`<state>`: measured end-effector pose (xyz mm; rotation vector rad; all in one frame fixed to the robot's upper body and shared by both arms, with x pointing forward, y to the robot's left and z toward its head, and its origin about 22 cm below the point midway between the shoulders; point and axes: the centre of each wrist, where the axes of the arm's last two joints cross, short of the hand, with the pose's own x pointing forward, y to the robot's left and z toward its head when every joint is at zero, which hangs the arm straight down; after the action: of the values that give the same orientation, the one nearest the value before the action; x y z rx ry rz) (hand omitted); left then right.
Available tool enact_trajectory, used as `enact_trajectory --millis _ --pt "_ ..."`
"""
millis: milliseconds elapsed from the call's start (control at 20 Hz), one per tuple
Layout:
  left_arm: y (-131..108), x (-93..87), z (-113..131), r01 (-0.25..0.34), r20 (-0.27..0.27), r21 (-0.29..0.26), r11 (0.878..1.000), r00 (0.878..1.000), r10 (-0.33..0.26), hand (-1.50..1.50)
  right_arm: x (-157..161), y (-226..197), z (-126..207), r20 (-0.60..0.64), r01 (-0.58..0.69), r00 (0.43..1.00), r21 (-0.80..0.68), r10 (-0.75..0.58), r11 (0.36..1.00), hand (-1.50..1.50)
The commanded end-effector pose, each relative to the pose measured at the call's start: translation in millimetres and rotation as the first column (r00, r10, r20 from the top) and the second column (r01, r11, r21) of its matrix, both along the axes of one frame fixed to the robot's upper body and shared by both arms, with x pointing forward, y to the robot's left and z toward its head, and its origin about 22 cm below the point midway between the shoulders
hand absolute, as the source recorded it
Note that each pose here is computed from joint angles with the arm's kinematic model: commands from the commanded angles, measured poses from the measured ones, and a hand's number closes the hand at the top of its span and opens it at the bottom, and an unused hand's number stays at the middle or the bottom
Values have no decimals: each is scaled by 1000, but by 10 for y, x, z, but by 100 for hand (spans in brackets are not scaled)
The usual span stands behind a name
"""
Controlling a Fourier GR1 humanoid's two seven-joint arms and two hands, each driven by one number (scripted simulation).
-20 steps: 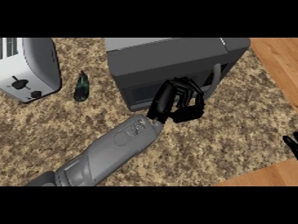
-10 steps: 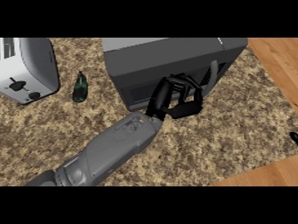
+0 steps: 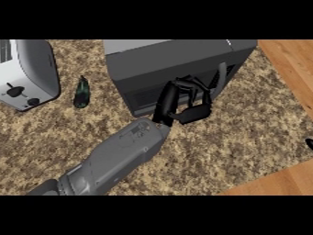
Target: Pick up the milk, place it into the microwave and close the microwave
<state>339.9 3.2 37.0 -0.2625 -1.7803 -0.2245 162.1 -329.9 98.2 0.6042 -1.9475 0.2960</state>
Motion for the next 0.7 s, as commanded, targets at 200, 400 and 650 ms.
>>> enact_trajectory --millis 200,400,650 --pt "111 215 15 -118 17 -4 993 993 118 150 14 67 76 25 -64 998 21 64 998 -150" --pt "94 232 61 -128 21 -26 991 992 128 150 25 61 112 24 -88 996 6 88 996 -150" --pt "107 231 27 -140 35 -29 990 989 141 150 14 72 173 27 -122 992 -3 122 993 -150"
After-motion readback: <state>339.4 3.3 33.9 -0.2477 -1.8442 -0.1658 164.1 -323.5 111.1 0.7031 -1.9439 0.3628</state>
